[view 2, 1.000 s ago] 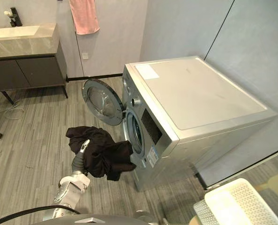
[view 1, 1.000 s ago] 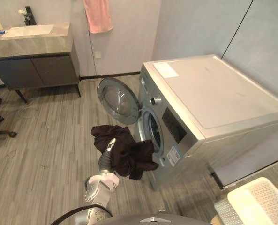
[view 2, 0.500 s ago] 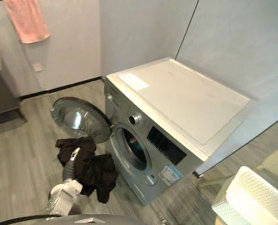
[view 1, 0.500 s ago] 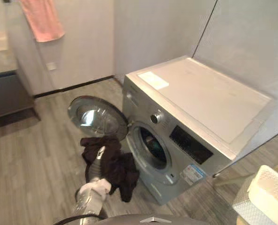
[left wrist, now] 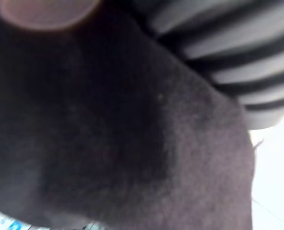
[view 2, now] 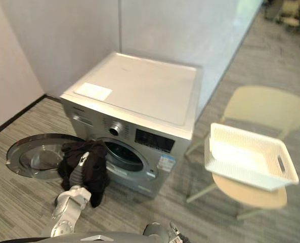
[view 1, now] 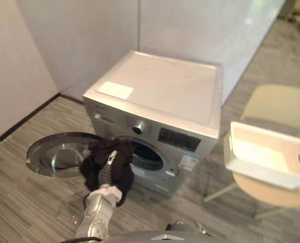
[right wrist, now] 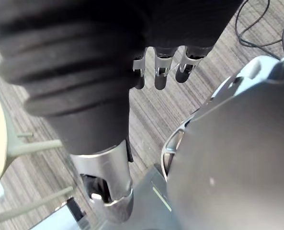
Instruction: Pick up the laundry basket with both hands and put the clothes into the washing machine.
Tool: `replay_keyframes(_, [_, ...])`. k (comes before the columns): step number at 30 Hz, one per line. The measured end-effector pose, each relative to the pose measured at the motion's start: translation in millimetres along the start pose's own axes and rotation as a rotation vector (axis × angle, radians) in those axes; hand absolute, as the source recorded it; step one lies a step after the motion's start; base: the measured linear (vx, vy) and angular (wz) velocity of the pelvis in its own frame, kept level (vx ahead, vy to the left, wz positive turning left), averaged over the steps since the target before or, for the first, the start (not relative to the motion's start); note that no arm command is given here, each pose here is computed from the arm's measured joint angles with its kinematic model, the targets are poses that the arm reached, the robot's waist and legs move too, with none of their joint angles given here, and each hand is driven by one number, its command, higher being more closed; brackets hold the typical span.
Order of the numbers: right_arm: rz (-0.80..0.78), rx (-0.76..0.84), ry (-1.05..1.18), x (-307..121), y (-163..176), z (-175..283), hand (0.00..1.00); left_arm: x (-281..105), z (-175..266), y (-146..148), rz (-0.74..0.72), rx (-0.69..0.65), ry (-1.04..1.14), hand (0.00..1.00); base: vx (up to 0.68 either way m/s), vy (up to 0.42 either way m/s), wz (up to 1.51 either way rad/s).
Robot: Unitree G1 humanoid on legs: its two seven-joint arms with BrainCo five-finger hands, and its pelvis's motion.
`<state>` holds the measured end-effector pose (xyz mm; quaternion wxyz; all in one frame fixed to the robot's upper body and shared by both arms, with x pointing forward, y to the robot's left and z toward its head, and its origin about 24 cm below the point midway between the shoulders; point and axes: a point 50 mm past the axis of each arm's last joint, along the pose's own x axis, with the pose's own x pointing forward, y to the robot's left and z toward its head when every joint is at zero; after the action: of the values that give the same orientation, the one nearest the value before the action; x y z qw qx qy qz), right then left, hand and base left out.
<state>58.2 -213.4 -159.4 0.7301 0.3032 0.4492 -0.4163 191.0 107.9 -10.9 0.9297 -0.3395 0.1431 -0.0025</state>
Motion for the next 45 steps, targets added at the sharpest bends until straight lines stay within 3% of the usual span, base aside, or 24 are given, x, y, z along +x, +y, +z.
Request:
replay_keyframes(8, [-0.058,-0.006,0.023,-0.5,-19.3,-3.2,0.0,0.2,-1.0,0.8,-0.007,-0.014,0.007,1.0,0.0,-0.005,-0.17])
replay_keyframes(12, [-0.067,-0.057,0.013,-1.5,-27.3,0.2,0.0,-10.8,-2.7,19.3,0.073,-0.025,0.012,1.0,0.04,0.131,-0.67])
replay_keyframes(18, [-0.044,-0.163,0.002,-1.8,-24.5,2.1,0.0,-16.9,-10.8,20.2,0.085,-0.034,0.043,1.0,0.14,0.28,-0.53])
replay_keyframes(20, [0.007,-0.172,-0.001,-0.6,-5.2,1.7,0.0,-13.9,-0.9,22.3,0.071,0.003,0.021,1.0,0.07,0.241,-0.31])
replay_keyframes(28, [0.296,-0.208,-0.308,-13.9,91.1,75.9,0.0,22.7,35.5,-47.8,-0.244,0.088,-0.103,1.0,-0.12,0.14,-0.14])
replay_keyframes(32, [0.349,-0.147,-0.389,-23.4,108.5,96.9,0.0,32.0,42.0,-67.2,-0.284,0.103,-0.129,1.0,-0.14,-0.036,0.08])
replay_keyframes(39, [0.419,-0.012,-0.521,-44.6,131.6,127.6,0.0,67.7,79.9,-80.5,-0.202,0.118,-0.245,1.0,-0.06,-0.033,-0.04])
replay_keyframes(45, [0.422,0.104,-0.576,-52.3,134.0,143.3,0.0,87.9,169.2,-83.5,-0.051,0.055,-0.546,1.0,-0.02,-0.009,-0.08])
